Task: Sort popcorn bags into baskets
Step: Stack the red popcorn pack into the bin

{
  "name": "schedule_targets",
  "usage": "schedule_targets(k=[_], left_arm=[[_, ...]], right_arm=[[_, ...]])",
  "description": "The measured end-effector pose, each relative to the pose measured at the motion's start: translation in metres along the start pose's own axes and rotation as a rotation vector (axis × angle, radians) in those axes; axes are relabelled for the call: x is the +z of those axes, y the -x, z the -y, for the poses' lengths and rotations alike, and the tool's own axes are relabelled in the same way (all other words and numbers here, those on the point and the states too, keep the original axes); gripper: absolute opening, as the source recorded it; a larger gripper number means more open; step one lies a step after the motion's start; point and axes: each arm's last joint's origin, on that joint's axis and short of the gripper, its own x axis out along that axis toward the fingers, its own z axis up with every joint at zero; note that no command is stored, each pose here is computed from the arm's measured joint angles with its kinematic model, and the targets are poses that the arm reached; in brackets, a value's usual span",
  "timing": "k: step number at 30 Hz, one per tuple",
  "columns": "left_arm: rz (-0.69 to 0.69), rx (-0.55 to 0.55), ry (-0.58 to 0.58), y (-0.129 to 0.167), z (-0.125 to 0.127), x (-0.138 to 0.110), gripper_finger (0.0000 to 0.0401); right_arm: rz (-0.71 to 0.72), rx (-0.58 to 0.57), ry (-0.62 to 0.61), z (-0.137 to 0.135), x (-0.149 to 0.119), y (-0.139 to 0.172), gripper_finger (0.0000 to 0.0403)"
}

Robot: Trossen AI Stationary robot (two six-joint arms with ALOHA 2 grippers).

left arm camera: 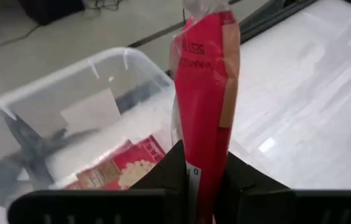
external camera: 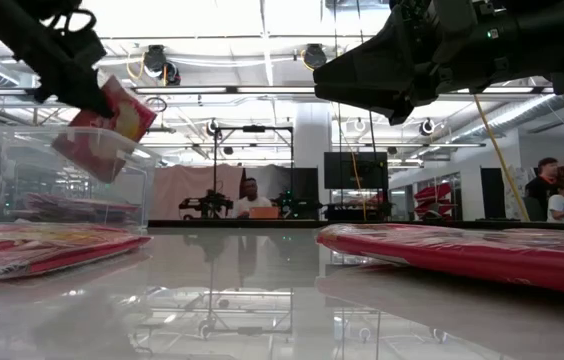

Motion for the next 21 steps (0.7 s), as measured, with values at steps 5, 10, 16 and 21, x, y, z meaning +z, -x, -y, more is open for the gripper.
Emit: schedule_targets(k=[5,10,16,21], left_arm=[[-0.030,0.008,0.027,-0.008,-0.001,-0.009,0.0041],[-0.047,0.033,0.043,-0.012,-0.003,-0.014,0.0053],[-0.079,0.059,0.071,-0.018,-0.006,-0.016,0.0059],[-0.132,0.072,0.073,-0.028,-0.007,-0.016,0.0062]], right_arm=[[0.000,0.000,0.003,0.000,0.000,0.000,0.0143],[0.000,0.000,0.004,0.000,0.000,0.000,0.0143],[-0.001,0.000,0.004,0.000,0.000,0.000,0.0143],[0.002,0.000,0.003,0.000,0.000,0.000,0.0143]])
